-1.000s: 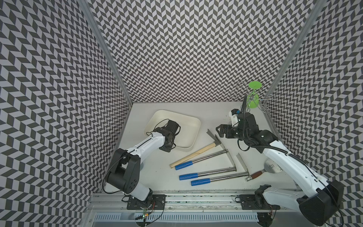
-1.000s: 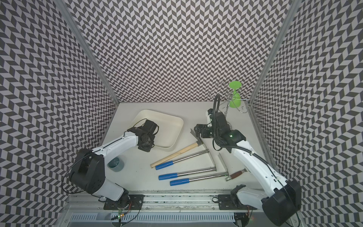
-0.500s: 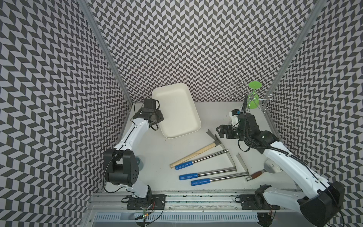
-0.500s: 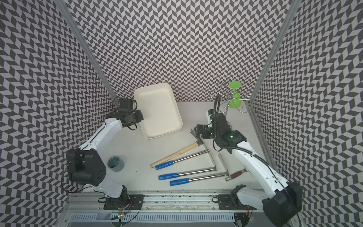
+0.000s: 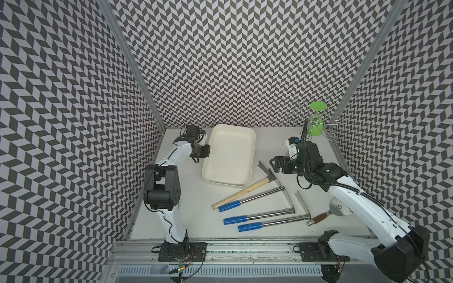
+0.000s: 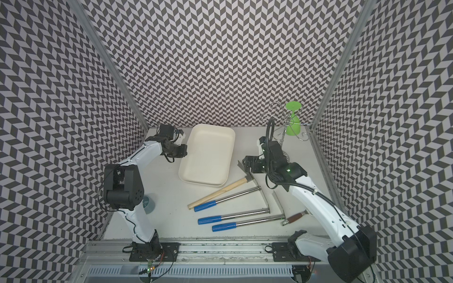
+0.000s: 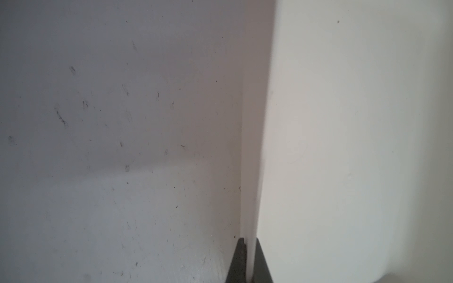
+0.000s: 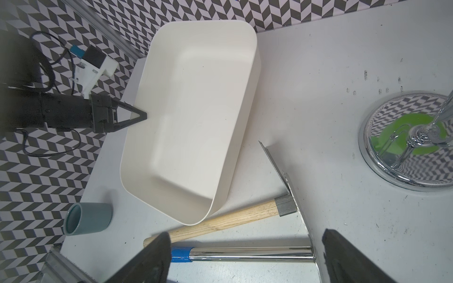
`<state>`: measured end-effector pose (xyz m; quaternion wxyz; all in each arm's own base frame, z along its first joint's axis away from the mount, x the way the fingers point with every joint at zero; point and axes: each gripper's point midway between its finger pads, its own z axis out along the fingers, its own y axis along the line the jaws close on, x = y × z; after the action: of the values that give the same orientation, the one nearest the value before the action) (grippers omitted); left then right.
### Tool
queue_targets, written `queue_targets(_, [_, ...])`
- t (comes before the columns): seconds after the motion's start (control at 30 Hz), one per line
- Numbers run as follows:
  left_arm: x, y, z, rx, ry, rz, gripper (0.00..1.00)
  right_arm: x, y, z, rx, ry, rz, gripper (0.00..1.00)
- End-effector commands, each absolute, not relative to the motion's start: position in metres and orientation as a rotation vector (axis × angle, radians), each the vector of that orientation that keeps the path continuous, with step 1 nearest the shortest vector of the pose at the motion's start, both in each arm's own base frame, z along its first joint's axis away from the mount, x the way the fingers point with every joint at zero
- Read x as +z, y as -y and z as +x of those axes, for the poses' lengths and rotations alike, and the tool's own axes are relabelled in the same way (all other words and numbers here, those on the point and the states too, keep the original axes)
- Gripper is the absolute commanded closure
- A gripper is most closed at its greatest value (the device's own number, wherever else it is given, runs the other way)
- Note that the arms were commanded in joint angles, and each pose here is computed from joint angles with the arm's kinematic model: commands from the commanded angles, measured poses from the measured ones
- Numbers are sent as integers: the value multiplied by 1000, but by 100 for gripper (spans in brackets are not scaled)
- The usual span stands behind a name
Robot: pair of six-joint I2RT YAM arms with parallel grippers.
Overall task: Put the small hoe into the storage box
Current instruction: Place the storage box at the center of the board.
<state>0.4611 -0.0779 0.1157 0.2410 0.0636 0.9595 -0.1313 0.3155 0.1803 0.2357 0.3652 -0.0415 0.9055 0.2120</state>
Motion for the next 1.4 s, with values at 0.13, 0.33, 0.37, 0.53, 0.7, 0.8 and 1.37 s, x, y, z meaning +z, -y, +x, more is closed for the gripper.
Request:
queue_targets(0.13, [130, 90, 456, -441, -2560, 179, 100, 241, -185, 326, 530, -2315, -110, 4])
queue_targets(0.33, [131, 77, 465, -433, -2552, 76, 98, 242, -191, 329, 552, -2322, -122, 4])
queue_targets(0.37, [131, 73, 468, -440, -2550, 51, 99, 243, -191, 330, 552, -2322, -122, 4])
queue_targets(0.53, [133, 61, 482, -447, -2548, 1, 98, 244, -192, 331, 549, -2322, -120, 4])
queue_targets(0.7, [119, 62, 487, -451, -2590, 12, 91, 244, -191, 332, 541, -2324, -117, 4])
queue_targets(0.8, [111, 62, 488, -454, -2608, 11, 88, 243, -191, 333, 534, -2327, -116, 4])
queue_targets(1.37, [99, 70, 477, -498, -2669, 137, 83, 241, -191, 334, 532, -2333, -109, 4])
